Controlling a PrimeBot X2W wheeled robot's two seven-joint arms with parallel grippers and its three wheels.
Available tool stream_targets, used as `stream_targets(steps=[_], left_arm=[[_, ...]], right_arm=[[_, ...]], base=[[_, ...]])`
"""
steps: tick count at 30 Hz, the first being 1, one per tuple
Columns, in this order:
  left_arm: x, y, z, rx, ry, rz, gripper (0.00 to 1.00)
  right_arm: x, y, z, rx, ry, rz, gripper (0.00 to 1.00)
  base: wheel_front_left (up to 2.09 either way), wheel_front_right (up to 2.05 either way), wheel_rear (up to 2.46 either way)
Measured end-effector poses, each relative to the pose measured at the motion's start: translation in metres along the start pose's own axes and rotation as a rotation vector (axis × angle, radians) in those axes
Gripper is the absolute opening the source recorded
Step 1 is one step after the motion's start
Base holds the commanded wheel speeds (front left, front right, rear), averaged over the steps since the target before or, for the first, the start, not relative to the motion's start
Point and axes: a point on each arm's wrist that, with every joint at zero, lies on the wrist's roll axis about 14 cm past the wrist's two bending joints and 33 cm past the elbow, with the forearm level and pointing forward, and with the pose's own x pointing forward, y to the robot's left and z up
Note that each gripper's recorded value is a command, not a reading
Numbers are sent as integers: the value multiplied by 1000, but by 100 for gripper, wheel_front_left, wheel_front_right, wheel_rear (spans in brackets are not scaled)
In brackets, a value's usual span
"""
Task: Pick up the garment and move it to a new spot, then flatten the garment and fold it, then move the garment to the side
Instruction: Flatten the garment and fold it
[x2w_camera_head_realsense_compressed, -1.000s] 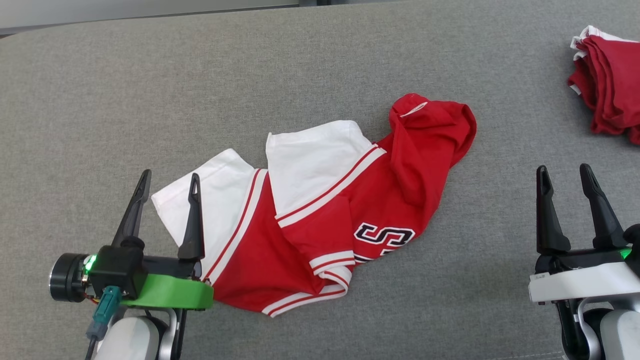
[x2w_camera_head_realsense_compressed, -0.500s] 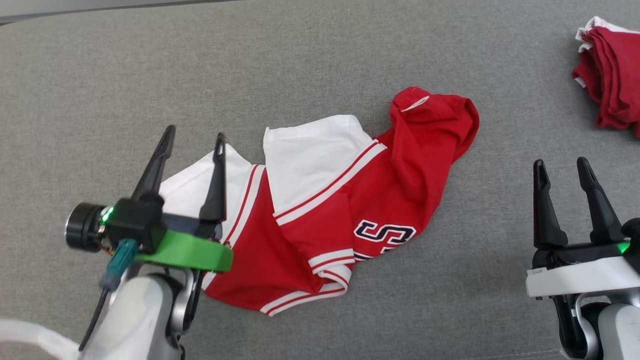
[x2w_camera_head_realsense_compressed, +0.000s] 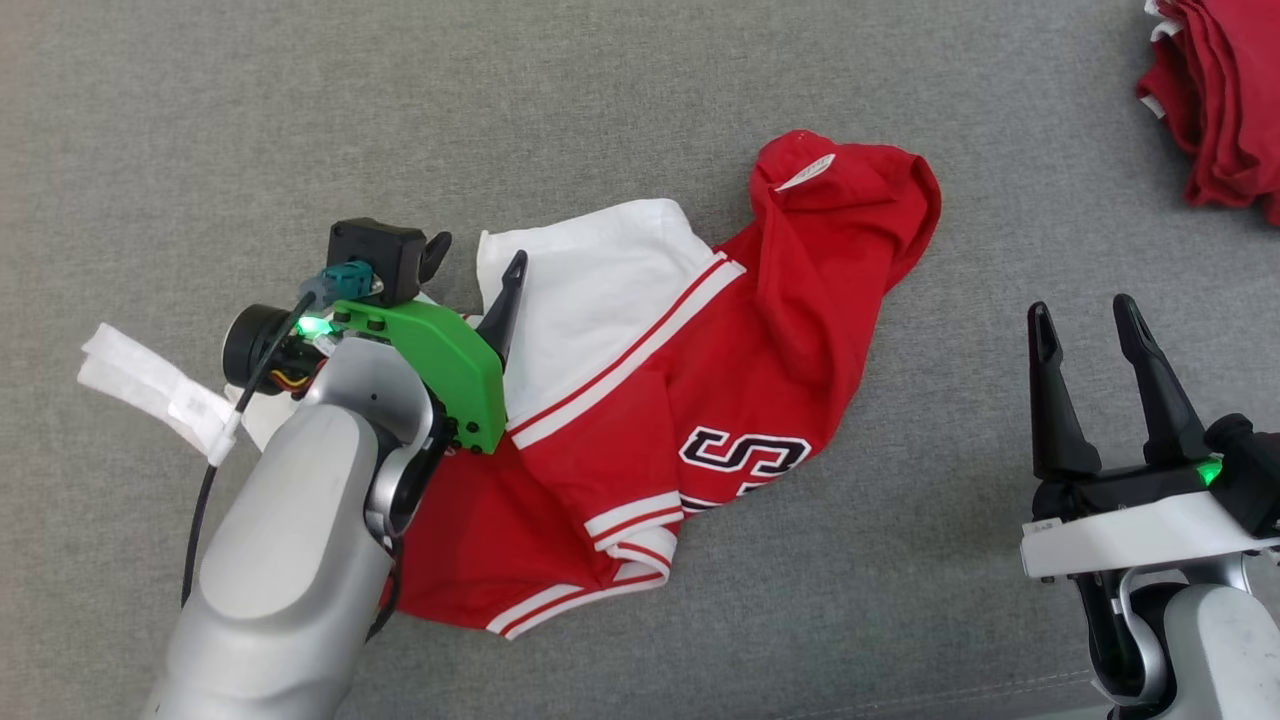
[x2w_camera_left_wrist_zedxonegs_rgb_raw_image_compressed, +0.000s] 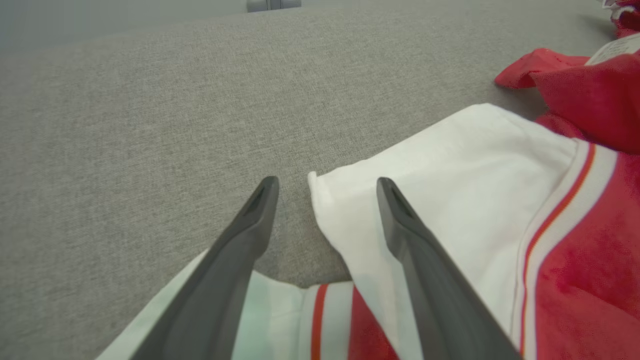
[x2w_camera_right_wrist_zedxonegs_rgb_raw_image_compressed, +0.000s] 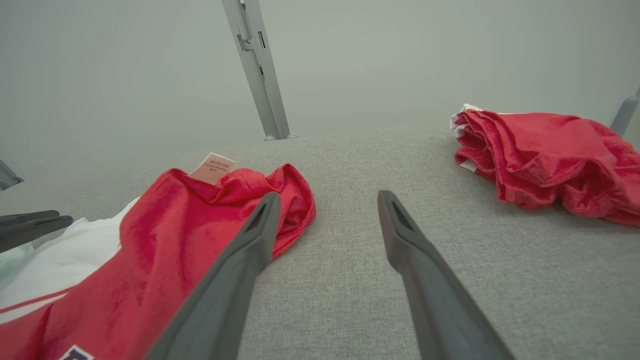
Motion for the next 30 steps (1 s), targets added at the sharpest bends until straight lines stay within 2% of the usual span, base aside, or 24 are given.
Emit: stream_targets(steps=[4, 5, 6, 7, 8, 20, 30], left_arm=[[12, 3, -13, -11, 70, -4, 100], [13, 3, -17, -17, 83, -7, 92], [15, 2, -20, -16, 98, -12, 43], [16, 2, -22, -10, 112, -18, 5], [18, 2, -22, -8, 115, -20, 0], [23, 4, -19, 4, 106, -24, 0], [20, 6, -19, 4, 59, -23, 0]], right_arm=[[-2, -8, -5, -2, 13, -21, 100], [-2, -9, -5, -4, 15, -24, 100], [-3, -10, -5, -6, 17, -27, 100], [-3, -12, -7, -9, 22, -30, 100], [-3, -14, -7, -13, 27, -31, 100], [35, -32, 2, -60, 45, 26, 100], [105, 31, -10, -79, 169, 282, 100]], base=[[0, 0, 0], [0, 0, 0], [0, 0, 0], [0, 0, 0], [0, 0, 0], [0, 0, 0], [0, 0, 0]])
